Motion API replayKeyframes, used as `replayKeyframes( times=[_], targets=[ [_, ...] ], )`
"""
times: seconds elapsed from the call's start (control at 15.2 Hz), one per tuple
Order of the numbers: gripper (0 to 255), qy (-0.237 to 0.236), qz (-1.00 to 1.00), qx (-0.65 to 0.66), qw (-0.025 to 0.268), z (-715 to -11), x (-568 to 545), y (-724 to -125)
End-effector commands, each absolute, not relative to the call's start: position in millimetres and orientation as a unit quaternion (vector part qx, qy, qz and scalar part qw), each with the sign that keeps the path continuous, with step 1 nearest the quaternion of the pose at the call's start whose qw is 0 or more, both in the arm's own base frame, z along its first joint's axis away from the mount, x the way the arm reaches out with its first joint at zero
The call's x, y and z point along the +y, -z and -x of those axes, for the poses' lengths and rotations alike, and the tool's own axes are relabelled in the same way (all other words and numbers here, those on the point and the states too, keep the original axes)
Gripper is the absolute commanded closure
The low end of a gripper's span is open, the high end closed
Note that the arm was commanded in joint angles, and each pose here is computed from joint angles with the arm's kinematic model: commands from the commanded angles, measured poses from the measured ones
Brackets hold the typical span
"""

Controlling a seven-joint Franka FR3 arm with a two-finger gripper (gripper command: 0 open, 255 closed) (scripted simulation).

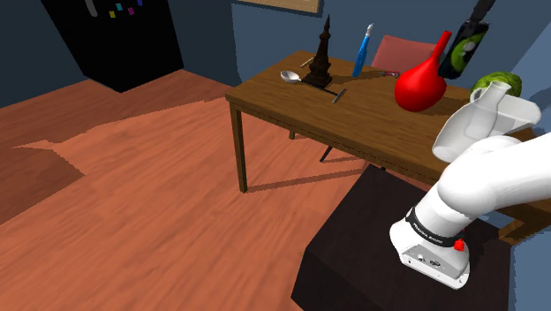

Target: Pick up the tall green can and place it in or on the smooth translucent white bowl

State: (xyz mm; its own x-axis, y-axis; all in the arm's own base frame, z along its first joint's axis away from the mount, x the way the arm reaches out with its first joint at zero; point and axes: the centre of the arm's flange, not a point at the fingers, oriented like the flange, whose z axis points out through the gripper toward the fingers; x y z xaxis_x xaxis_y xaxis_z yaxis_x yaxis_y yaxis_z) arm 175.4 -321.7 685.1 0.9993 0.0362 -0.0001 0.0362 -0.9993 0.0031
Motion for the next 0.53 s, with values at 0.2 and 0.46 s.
replayKeyframes(
  times=[0.2,0.46],
  targets=[
    [255,0.000,-1.000,0.019,0.002,-121,-358,-693],
    [255,0.000,-1.000,0.019,0.002,-78,-388,-699]
  ],
)
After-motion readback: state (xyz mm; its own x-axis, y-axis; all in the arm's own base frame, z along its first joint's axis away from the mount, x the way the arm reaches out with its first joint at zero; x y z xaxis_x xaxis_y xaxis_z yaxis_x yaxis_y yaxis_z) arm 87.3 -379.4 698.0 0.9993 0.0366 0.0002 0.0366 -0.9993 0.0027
